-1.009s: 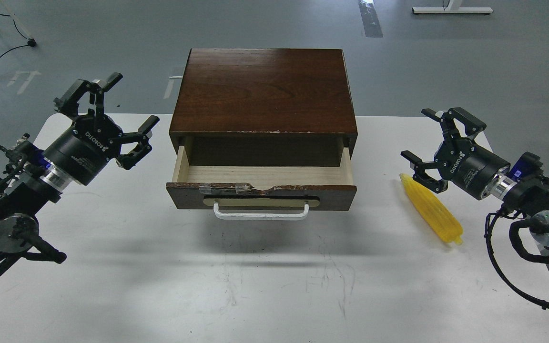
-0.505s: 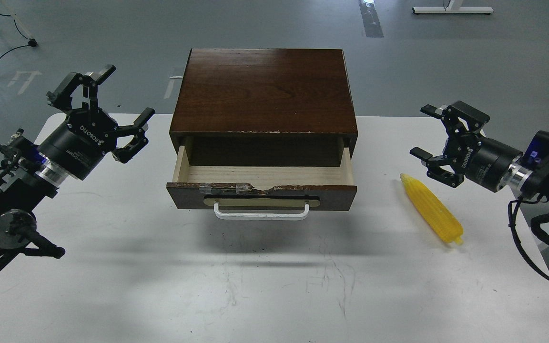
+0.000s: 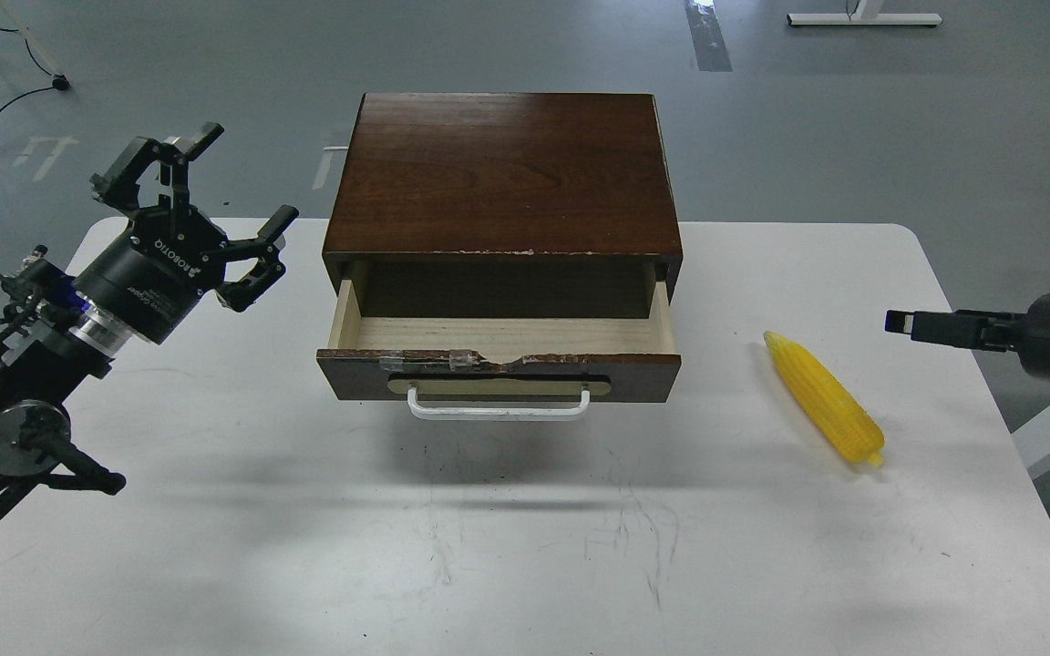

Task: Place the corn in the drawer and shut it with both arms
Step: 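Lower the right gripper onto the corn cob and close on it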

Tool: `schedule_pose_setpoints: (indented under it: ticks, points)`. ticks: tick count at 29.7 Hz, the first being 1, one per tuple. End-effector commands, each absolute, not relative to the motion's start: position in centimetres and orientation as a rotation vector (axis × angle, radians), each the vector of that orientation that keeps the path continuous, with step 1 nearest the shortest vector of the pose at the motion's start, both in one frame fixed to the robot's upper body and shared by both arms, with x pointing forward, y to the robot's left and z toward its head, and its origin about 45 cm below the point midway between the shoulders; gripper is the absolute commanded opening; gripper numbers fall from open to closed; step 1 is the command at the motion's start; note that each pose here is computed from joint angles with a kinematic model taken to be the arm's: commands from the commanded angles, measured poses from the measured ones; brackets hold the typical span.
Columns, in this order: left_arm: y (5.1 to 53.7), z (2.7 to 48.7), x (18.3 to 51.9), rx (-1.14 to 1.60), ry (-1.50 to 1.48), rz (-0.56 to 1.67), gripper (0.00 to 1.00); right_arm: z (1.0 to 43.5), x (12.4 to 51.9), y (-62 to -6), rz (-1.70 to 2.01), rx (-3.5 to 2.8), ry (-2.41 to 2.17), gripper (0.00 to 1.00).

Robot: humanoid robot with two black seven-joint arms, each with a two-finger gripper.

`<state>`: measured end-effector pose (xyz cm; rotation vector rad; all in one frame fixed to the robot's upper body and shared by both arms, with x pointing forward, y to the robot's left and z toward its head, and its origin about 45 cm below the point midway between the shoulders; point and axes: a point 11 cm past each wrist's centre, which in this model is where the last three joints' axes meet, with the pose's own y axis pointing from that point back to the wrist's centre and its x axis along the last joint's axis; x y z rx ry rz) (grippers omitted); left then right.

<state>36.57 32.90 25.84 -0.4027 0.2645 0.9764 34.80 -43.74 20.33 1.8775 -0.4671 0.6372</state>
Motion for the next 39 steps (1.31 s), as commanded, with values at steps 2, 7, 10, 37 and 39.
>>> schedule_pose_setpoints:
  ticks: [2,7,10,37,39]
  points:
    - [32.9,25.8,36.6,-0.403,0.264,0.977,1.0,17.5,34.8,-42.2,0.651,1.87,-0.393,1.0]
    - [32.8,25.8,36.6,-0.407,0.266,0.975,1.0,15.5,35.0,-40.9,0.643,1.869,-0.331,1.0]
    - [32.5,25.8,36.7,-0.414,0.269,0.971,1.0,14.9,35.0,-39.7,0.655,1.886,-0.305,0.99]
    - [32.6,26.0,36.7,-0.421,0.265,0.972,1.0,19.0,37.3,-37.8,0.772,1.899,-0.315,0.11]
    - [32.6,26.0,36.7,-0.421,0.265,0.972,1.0,22.1,38.9,-37.0,0.85,1.894,-0.344,0.11]
